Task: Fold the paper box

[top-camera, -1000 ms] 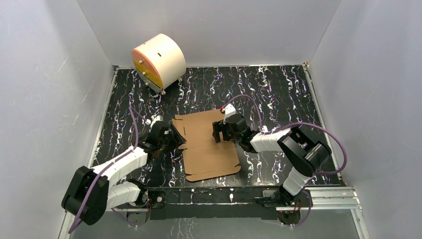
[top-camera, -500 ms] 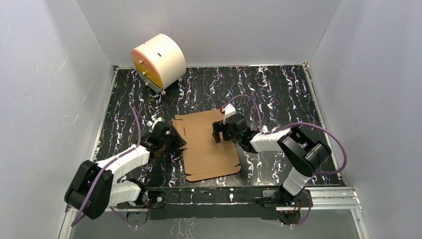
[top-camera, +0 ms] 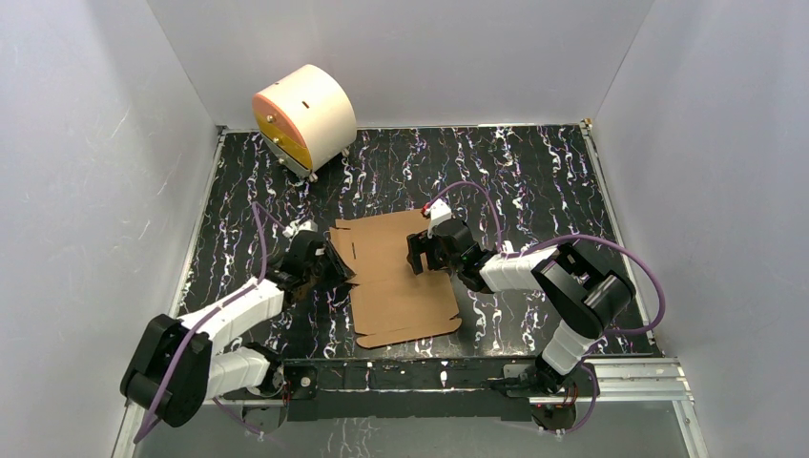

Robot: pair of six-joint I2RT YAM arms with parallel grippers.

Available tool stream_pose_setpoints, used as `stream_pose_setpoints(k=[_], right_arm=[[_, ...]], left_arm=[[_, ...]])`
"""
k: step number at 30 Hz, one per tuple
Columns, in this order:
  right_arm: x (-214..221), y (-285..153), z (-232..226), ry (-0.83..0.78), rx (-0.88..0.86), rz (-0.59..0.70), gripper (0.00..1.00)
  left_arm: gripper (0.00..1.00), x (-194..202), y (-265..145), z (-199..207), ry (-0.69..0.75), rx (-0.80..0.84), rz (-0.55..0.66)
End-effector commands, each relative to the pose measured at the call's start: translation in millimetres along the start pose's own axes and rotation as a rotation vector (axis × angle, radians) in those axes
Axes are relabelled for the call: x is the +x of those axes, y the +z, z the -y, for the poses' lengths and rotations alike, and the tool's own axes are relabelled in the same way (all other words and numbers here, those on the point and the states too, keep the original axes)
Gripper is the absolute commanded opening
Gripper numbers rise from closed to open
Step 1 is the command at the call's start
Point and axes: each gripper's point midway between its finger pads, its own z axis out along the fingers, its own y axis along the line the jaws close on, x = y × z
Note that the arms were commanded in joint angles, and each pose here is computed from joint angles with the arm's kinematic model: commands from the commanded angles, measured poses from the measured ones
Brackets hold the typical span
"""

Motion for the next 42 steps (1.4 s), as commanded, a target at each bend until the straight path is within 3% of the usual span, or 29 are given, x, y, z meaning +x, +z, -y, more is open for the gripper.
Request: stream_pose_setpoints(k=[1,13,16,20,31,42], right_arm=[[18,-1,-9,0.013,-0.042,-0.070,0.88],[18,0,-5,0.005,-0.019,-0.074,0.88],[19,0,-4,0.005,-0.018,-0.078,0.88],[19,1,-6,0.005,-0.025,-0.080,0.88],[19,0,-5,0.002,-0.022,-0.076,0.88],[18,0,-5,0.001,-0.021,-0.074,0.88]], left_arm=[[0.32,-20,-17,46,0.028,0.152,0.040],[0.30,-16,-12,55,0.087,0.122,0.001],[0.38,-21,-17,38,0.085,0.028,0.034],[0.40,-26,-23,20,0.064,0.002,0.088],[0.43,-12,-4,-2,0.001,0.017,0.010],[0.45,-8,6,-16,0.030,-0.051,-0.012]])
